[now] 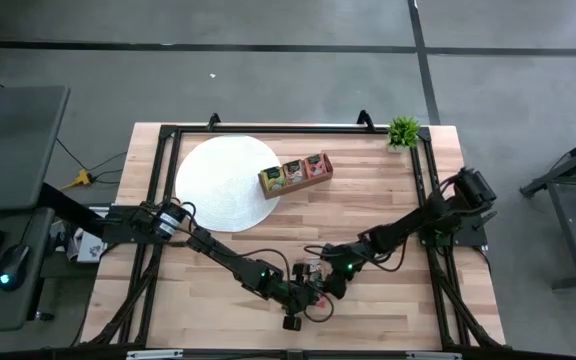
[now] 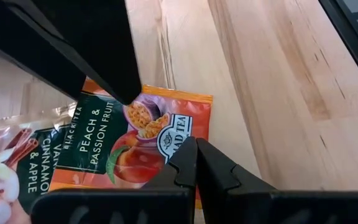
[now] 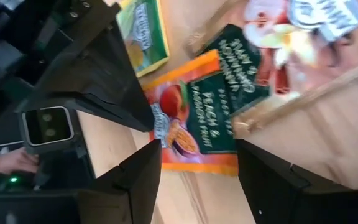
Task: Pick & Place Tea
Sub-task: Put the orange tea bag into the right compartment of the wooden organizer
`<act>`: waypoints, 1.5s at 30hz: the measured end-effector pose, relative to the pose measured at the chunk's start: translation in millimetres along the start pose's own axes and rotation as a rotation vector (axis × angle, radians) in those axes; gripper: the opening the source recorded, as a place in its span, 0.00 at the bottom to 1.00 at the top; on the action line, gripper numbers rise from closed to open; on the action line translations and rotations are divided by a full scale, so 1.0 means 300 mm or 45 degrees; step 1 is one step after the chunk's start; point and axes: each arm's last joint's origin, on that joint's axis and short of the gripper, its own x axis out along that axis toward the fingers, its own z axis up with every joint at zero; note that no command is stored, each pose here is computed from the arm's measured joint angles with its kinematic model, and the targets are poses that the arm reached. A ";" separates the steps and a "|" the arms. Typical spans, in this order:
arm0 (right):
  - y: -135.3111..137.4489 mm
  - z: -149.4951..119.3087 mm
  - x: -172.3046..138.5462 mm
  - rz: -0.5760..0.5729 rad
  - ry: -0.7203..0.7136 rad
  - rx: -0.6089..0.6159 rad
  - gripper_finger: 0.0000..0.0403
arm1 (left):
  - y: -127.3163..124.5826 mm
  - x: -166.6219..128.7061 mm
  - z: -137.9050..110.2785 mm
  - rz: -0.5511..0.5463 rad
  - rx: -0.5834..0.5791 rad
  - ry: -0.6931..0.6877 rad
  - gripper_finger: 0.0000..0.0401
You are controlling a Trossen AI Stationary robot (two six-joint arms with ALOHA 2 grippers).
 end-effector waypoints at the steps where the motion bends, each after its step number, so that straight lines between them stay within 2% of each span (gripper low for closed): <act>1: 0.001 0.001 0.004 0.017 0.000 -0.002 0.50 | 0.000 0.000 0.000 0.000 0.003 -0.002 0.00; 6: 0.005 0.002 0.009 0.046 0.003 0.013 0.49 | -0.001 0.001 0.004 -0.005 0.012 -0.022 0.00; 9: 0.003 0.000 0.009 0.041 0.012 0.015 0.45 | -0.001 0.001 0.005 -0.005 0.007 -0.023 0.00; 12: -0.001 -0.002 0.010 0.026 0.022 0.016 0.35 | -0.001 0.001 0.005 -0.006 0.003 -0.024 0.00; 17: -0.009 -0.007 0.011 0.003 0.044 -0.005 0.09 | -0.001 0.001 0.006 -0.006 -0.008 -0.025 0.00; 19: -0.010 -0.008 0.011 0.002 0.047 -0.029 0.02 | -0.001 0.001 0.006 -0.008 -0.010 -0.025 0.00; 25: -0.015 -0.010 0.011 -0.017 0.056 -0.056 0.01 | -0.002 -0.008 0.015 -0.047 -0.017 -0.028 0.00; 31: -0.017 -0.009 0.010 -0.039 0.044 -0.098 0.00 | 0.015 -0.066 0.058 -0.178 -0.028 -0.005 0.00; 33: -0.020 -0.011 0.009 -0.055 0.042 -0.105 0.00 | 0.030 -0.118 0.079 -0.219 -0.030 0.039 0.00; 36: -0.022 -0.012 0.009 -0.065 0.043 -0.130 0.00 | 0.044 -0.212 0.145 -0.263 -0.020 -0.003 0.00; 41: -0.008 -0.012 -0.022 -0.082 0.032 -0.200 0.00 | 0.089 -0.399 0.197 -0.045 0.031 0.014 0.00; 43: 0.015 -0.007 -0.054 -0.097 0.017 -0.240 0.00 | 0.098 -0.491 0.201 0.097 0.066 0.042 0.00; 45: 0.041 -0.001 -0.102 -0.131 0.010 -0.295 0.00 | 0.105 -0.571 0.215 0.177 0.077 0.020 0.00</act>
